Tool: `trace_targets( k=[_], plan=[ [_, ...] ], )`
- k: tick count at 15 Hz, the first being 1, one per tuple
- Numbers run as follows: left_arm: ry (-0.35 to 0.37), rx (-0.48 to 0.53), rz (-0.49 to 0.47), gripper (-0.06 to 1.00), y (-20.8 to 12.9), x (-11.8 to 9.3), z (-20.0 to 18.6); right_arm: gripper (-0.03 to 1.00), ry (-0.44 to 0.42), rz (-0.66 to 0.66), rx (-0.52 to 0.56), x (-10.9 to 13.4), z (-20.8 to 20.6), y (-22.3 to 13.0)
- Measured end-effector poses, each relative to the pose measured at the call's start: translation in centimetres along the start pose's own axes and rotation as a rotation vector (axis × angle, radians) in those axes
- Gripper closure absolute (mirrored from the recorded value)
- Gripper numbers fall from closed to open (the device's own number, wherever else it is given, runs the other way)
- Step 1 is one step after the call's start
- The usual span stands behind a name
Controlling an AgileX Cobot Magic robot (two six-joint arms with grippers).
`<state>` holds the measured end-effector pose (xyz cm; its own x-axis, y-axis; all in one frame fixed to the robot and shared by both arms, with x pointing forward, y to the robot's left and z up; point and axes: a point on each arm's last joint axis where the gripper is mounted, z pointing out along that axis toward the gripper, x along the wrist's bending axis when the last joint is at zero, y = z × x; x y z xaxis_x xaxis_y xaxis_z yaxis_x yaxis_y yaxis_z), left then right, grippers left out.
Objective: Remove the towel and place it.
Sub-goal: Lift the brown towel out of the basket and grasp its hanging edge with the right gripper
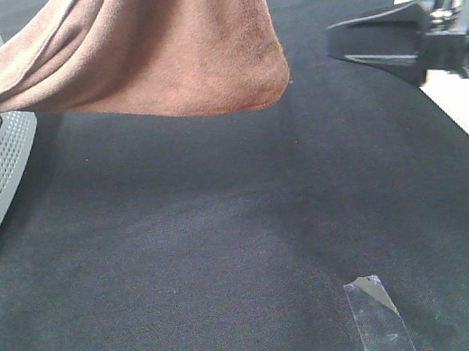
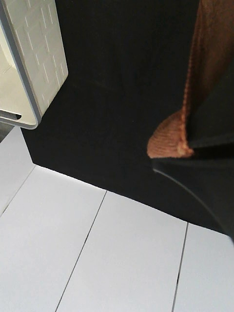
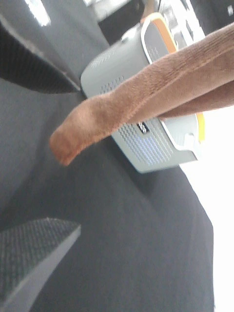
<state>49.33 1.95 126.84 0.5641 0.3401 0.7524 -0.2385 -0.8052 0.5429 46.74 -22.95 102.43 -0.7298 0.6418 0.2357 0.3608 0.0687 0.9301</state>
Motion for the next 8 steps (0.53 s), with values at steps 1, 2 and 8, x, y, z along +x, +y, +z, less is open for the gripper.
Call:
trace_targets(
  k=[1, 2, 8],
  plan=[
    [0.0, 0.0, 0.0, 0.94, 0.0, 0.0, 0.0, 0.28, 0.041, 0.012, 0.007, -0.1, 0.8, -0.1],
    [-0.001, -0.001, -0.001, 0.94, 0.0, 0.0, 0.0, 0.28, 0.075, 0.013, 0.018, 0.1, 1.6, -0.2],
    [-0.004, -0.002, -0.004, 0.94, 0.0, 0.0, 0.0, 0.28, 0.111, -0.116, 0.118, 2.3, 7.0, 0.8]
  ],
)
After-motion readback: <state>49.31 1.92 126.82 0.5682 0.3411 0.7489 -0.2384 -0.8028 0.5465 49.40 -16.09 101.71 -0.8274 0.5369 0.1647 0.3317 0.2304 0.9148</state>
